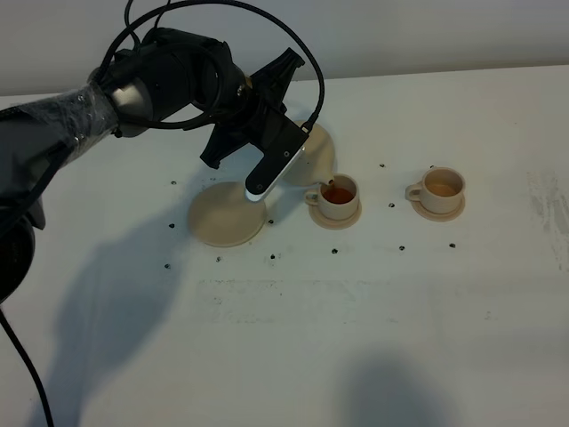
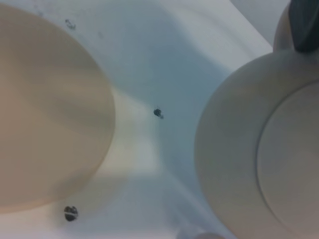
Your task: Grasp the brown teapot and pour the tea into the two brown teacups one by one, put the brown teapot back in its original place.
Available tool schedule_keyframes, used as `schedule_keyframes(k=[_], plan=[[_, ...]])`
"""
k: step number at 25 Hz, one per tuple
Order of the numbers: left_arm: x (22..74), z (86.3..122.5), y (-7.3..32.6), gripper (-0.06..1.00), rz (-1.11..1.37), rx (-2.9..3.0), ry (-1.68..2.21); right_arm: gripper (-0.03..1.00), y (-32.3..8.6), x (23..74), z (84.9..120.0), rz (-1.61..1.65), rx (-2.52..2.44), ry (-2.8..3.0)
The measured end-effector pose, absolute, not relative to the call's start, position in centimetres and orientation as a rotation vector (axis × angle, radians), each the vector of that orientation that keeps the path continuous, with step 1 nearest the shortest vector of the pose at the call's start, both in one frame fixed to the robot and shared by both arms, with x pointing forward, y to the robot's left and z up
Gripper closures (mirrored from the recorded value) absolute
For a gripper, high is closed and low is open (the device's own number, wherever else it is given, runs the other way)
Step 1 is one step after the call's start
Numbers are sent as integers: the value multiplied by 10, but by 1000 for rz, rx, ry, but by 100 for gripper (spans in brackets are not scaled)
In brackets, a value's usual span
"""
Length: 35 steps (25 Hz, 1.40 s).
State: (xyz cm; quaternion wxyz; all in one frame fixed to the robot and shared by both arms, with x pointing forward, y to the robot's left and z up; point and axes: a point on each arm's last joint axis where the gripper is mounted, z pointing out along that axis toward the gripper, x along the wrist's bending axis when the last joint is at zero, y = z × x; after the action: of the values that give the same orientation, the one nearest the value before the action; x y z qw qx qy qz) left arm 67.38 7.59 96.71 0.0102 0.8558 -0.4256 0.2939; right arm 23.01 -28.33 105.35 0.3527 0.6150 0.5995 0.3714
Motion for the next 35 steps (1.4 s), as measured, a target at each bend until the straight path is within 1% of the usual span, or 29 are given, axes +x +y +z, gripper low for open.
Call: schedule_keyframes(k=[35], plan=[[676,968,75,83,968,2662,-1344,74,-283,230,1053,960,1593,1552]])
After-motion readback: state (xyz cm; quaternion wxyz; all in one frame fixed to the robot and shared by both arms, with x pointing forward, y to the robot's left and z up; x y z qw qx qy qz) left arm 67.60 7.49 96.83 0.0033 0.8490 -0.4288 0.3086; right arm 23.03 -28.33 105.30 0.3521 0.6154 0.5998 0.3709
